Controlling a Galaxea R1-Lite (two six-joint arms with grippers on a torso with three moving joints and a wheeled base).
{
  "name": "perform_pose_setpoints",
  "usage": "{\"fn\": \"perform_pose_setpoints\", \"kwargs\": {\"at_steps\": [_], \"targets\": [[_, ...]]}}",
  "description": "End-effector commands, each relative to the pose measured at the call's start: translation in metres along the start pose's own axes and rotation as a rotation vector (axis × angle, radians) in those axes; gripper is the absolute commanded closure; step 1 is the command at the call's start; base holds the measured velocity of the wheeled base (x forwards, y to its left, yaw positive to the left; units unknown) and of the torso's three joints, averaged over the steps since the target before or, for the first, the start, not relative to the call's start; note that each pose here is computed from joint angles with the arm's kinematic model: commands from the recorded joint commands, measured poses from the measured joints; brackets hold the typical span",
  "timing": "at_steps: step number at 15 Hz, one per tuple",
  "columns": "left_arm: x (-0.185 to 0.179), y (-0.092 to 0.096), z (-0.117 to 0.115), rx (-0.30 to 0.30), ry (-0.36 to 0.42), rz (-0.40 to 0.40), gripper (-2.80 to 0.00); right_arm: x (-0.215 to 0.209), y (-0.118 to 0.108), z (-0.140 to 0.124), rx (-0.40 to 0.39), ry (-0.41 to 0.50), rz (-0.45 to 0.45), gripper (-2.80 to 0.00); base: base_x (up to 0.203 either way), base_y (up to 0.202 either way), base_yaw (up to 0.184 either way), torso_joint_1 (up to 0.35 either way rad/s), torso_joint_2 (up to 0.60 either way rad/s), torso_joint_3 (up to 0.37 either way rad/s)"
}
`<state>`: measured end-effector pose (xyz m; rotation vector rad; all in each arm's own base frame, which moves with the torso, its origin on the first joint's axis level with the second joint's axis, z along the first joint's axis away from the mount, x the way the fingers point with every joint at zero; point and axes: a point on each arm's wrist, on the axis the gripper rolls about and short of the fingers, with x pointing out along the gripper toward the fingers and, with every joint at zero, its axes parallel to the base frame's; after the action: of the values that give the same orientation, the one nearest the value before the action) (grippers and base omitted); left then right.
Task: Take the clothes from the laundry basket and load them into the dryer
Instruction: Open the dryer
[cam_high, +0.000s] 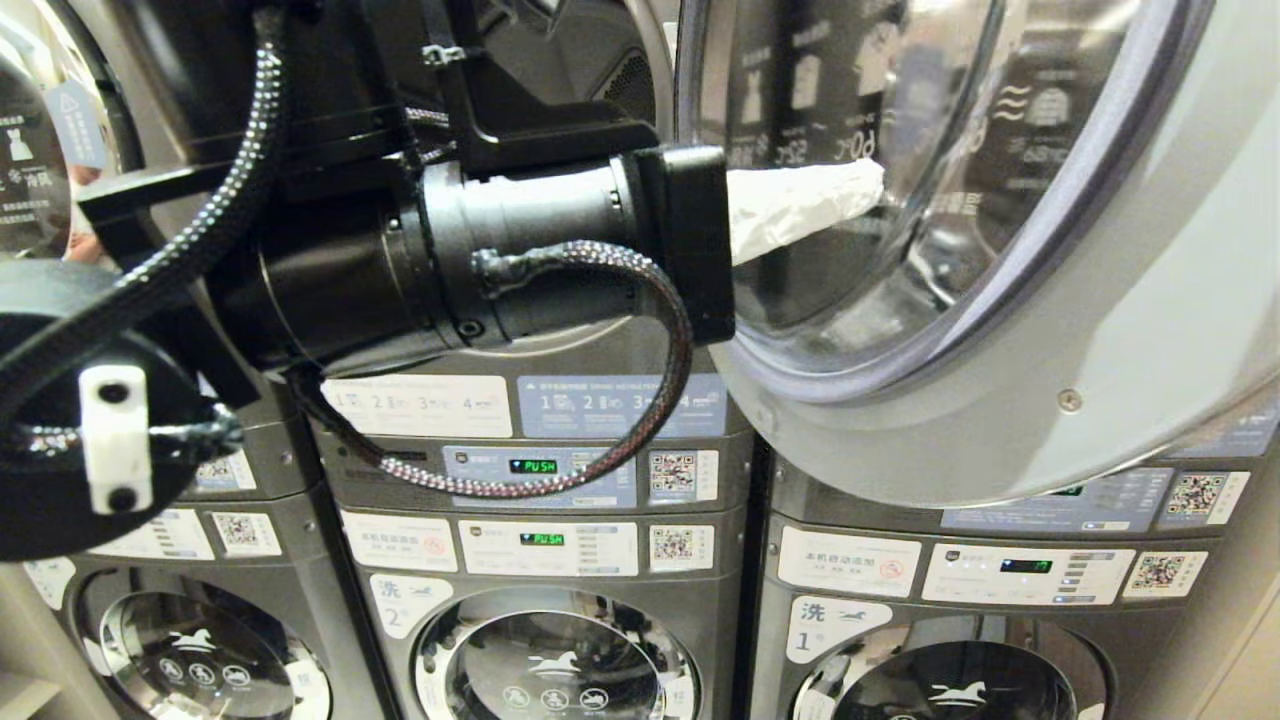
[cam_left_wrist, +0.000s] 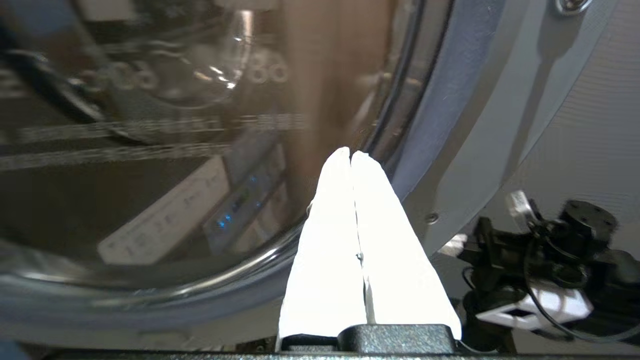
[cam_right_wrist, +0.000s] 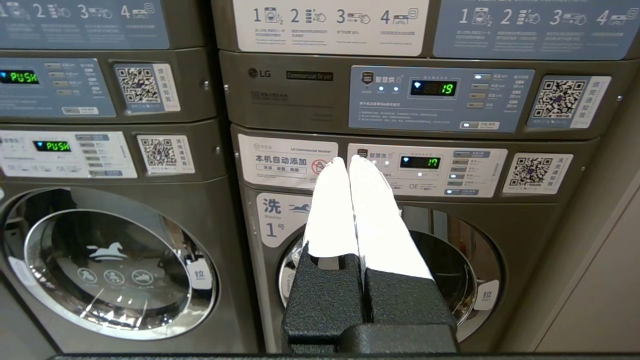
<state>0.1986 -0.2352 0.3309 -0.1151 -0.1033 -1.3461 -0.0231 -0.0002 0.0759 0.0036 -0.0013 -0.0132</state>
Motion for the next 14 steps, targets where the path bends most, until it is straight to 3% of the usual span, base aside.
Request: {"fn": "perform_pose_setpoints", "kwargs": {"at_steps": [1, 3, 6, 7, 9, 11, 14], "targets": [[-0.015, -0.004, 0.009, 0.01, -0.024, 0.041, 0.0, 0.0, 0.0, 0.0, 0.001, 0.0, 0.001, 0.0, 0.0, 0.0, 0.0, 0.0, 0.0, 0.0], [-0.05, 0.0, 0.012, 0.024, -0.024, 0.15, 0.0, 0.0, 0.0, 0.0, -0.02, -0.003, 0.011, 0.0, 0.0, 0.0, 0.0, 0.0, 0.0, 0.0], [-0.121, 0.032, 0.002, 0.079, 0.022, 0.474, 0.0, 0.0, 0.0, 0.002, -0.047, -0.02, 0.019, 0.0, 0.0, 0.0, 0.0, 0.0, 0.0, 0.0], [-0.151, 0.035, -0.007, 0.084, 0.051, 0.593, 0.0, -0.003, 0.001, 0.014, -0.052, -0.079, 0.052, 0.0, 0.0, 0.0, 0.0, 0.0, 0.0, 0.0], [-0.21, 0.024, -0.033, 0.074, 0.109, 0.823, 0.0, -0.013, 0.005, 0.051, -0.077, -0.192, 0.195, 0.0, 0.0, 0.0, 0.0, 0.0, 0.0, 0.0], [-0.248, 0.001, -0.066, 0.038, 0.17, 0.986, 0.0, -0.007, 0.007, 0.083, -0.097, -0.175, 0.281, 0.0, 0.0, 0.0, 0.0, 0.0, 0.0, 0.0], [-0.28, -0.041, -0.11, 0.063, 0.259, 1.157, 0.0, 0.014, 0.009, 0.139, -0.109, -0.184, 0.351, 0.0, 0.0, 0.0, 0.0, 0.0, 0.0, 0.0]]}}
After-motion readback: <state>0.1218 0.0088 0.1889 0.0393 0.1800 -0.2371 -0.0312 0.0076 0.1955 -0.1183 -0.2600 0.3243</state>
